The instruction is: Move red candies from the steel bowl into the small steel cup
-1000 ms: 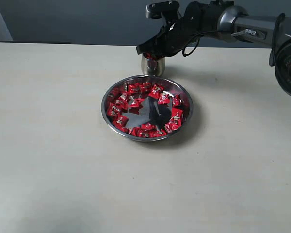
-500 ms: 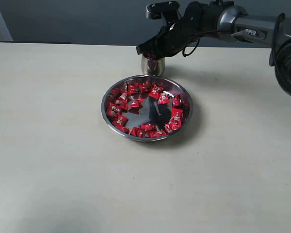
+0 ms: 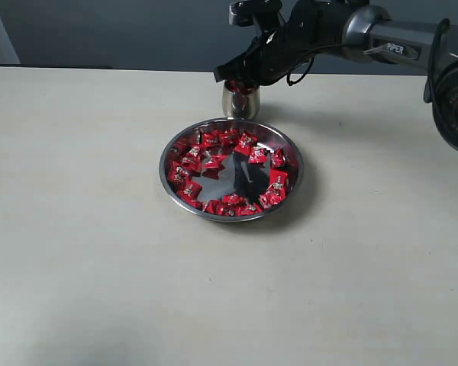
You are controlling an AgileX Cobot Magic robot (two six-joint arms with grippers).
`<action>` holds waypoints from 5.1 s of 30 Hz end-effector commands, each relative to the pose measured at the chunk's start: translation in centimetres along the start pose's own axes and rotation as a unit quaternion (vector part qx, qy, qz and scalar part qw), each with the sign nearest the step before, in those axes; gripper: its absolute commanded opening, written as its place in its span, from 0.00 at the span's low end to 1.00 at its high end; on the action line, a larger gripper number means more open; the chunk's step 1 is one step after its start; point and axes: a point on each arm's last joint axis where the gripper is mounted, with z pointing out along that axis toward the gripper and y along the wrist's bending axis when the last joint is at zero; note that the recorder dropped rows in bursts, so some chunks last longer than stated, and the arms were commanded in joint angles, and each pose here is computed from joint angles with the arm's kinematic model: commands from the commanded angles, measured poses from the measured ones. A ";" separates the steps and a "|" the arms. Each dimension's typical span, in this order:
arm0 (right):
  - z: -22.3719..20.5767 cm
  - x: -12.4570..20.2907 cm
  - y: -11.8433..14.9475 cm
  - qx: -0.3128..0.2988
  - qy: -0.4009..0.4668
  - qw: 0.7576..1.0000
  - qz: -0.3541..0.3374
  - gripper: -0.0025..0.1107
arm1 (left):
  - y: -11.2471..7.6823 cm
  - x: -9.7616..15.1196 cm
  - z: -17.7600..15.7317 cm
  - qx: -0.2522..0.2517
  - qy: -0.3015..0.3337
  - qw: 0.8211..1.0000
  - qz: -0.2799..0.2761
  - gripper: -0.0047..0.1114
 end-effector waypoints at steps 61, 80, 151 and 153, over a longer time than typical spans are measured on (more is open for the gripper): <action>-6.5 -3.1 0.9 -0.016 0.021 1.000 -0.014 0.18 | 0.0 -0.1 0.0 0.000 -0.006 1.000 -0.002 0.04; -6.2 1.0 4.0 -0.093 0.221 0.969 -0.068 0.02 | 0.0 -0.1 0.0 0.000 -0.006 1.000 -0.002 0.04; -3.1 -2.9 0.8 -0.023 -0.050 0.997 -0.059 0.02 | 0.0 -0.1 0.0 0.000 -0.006 1.000 -0.003 0.04; -2.4 -2.7 0.3 -0.012 -0.064 0.996 -0.055 0.02 | 0.0 -0.1 0.0 0.000 -0.006 1.000 -0.003 0.04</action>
